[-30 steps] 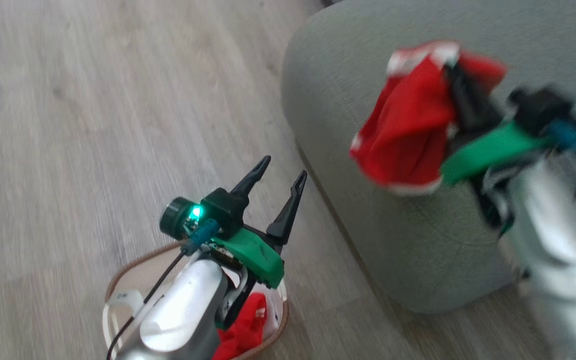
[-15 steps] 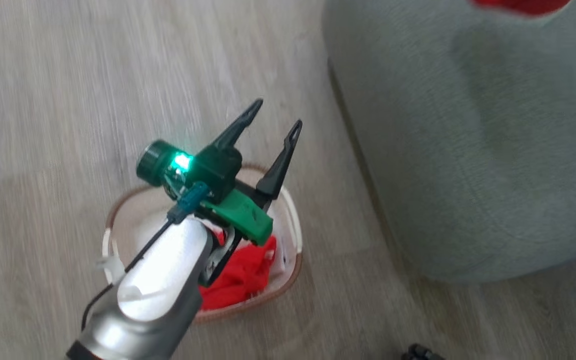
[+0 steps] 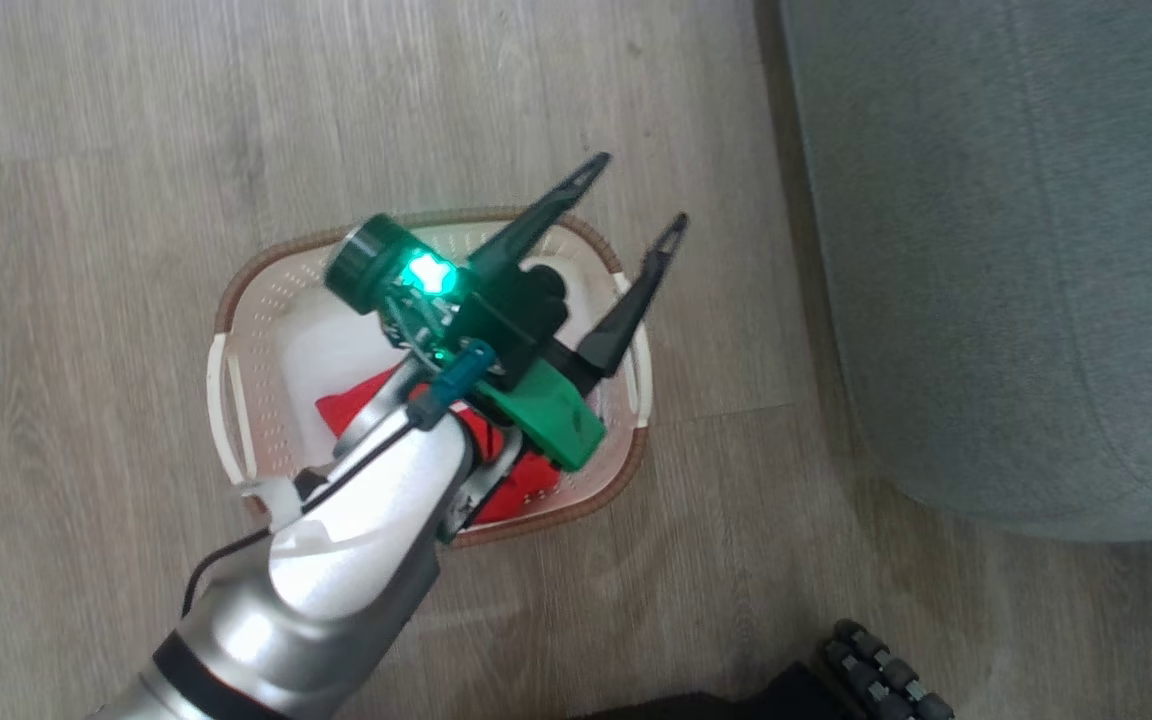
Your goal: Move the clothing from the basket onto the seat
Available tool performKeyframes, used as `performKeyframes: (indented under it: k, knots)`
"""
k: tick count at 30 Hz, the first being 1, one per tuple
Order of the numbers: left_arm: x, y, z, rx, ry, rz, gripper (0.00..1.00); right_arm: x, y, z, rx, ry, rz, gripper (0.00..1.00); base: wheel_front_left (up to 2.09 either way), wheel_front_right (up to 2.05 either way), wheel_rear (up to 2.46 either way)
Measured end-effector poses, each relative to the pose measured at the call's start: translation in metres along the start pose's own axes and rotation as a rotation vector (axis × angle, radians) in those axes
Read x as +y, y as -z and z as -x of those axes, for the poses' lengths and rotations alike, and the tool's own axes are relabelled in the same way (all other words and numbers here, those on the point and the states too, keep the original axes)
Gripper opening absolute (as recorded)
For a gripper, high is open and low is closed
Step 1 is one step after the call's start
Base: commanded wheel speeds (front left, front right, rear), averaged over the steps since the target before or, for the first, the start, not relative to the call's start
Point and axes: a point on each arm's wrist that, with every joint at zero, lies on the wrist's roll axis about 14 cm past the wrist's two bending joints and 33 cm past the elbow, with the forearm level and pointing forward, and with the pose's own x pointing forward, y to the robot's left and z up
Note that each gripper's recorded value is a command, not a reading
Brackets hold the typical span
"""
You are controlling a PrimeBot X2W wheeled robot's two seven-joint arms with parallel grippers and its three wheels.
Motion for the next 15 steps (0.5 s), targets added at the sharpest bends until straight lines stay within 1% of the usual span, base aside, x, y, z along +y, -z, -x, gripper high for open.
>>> performKeyframes:
  k: [1, 2, 4, 9, 12, 15]
  knots:
    - [-0.001, 0.003, -0.001, 0.004, 0.006, 0.006, 1.0, 0.0, 0.01, 0.0, 0.019, 0.008, -0.003, 0.0, 0.0, 0.0, 0.0]
    - [-0.002, 0.008, -0.001, 0.012, 0.011, 0.009, 1.0, -0.003, 0.028, 0.0, 0.056, 0.03, -0.012, 0.0, 0.0, 0.0, 0.0]
    - [0.0, 0.012, -0.001, 0.019, 0.008, 0.015, 1.0, -0.005, 0.044, 0.002, 0.089, 0.051, -0.028, 0.0, 0.0, 0.0, 0.0]
    - [0.002, 0.016, -0.002, 0.025, 0.009, 0.016, 1.0, 0.002, 0.093, 0.024, 0.206, 0.058, -0.031, 0.0, 0.0, 0.0, 0.0]
    - [0.001, 0.017, -0.002, 0.023, 0.01, 0.016, 1.0, -0.001, 0.114, 0.037, 0.266, 0.074, -0.024, 0.0, 0.0, 0.0, 0.0]
    - [0.0, 0.017, -0.002, 0.023, 0.013, 0.016, 1.0, -0.009, 0.122, 0.044, 0.298, 0.092, -0.004, 0.0, 0.0, 0.0, 0.0]
